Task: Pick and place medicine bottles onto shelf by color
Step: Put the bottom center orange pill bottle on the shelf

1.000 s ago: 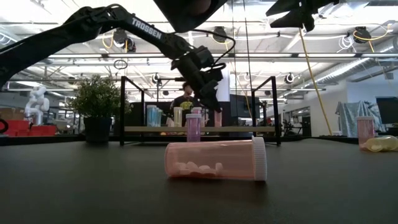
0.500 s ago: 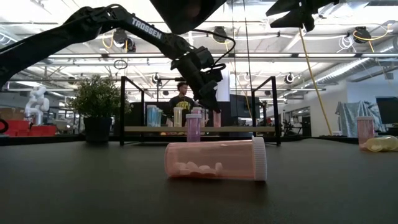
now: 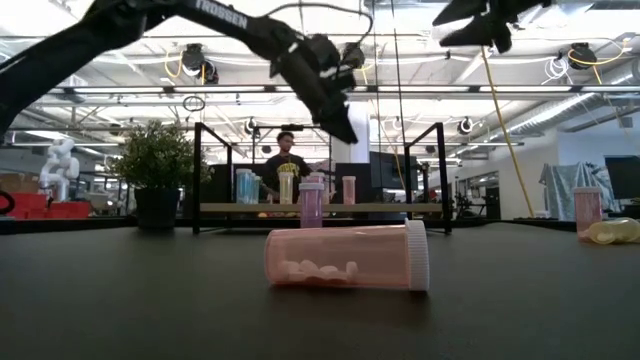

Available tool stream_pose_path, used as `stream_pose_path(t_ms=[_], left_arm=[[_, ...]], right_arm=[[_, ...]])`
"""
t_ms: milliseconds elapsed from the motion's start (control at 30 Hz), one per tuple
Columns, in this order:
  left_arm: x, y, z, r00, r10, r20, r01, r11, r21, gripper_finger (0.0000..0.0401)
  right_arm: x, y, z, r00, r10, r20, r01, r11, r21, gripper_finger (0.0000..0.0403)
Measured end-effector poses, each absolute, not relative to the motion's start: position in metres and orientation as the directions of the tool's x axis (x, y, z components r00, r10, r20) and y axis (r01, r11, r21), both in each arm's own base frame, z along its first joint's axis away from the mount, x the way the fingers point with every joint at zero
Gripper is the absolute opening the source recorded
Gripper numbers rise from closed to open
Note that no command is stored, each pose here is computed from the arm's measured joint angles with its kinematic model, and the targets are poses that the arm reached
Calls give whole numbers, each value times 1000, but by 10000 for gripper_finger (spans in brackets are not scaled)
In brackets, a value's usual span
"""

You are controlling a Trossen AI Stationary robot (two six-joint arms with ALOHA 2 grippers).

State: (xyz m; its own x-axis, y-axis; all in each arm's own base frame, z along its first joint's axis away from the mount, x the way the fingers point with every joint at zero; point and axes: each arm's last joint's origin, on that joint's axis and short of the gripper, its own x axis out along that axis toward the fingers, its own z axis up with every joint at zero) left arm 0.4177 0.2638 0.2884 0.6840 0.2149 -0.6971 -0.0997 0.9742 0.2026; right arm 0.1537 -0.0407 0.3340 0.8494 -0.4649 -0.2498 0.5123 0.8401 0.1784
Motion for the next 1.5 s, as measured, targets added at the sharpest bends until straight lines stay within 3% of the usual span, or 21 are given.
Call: stream_pose_path(t_ms=[200,500,700,967,1100,1333,1500], left_arm=[[421,228,322,727,198,-658,-59,972,227,280],[448,135,322,694,45,-719,32,995,93,277],[458,58,317,625,51,-779,75,989,125,278],[463,-9,316,625,16,-781,7,1000,26,278],[463,-27,316,628,28,-777,-1,999,35,278],[471,-24,323,711,59,-701,-12,997,72,278],[472,-17,323,714,54,-698,3,997,81,278]], right_arm=[[145,-35,316,811,-387,-439,534,795,287,235],[132,-8,294,717,-167,-677,463,840,282,235],[125,11,268,631,-77,-772,418,872,254,230],[116,34,224,523,37,-852,424,855,297,200],[111,44,213,497,58,-866,444,841,311,192],[105,51,211,530,-51,-847,533,797,285,184],[93,57,208,448,-6,-894,551,790,271,184]])
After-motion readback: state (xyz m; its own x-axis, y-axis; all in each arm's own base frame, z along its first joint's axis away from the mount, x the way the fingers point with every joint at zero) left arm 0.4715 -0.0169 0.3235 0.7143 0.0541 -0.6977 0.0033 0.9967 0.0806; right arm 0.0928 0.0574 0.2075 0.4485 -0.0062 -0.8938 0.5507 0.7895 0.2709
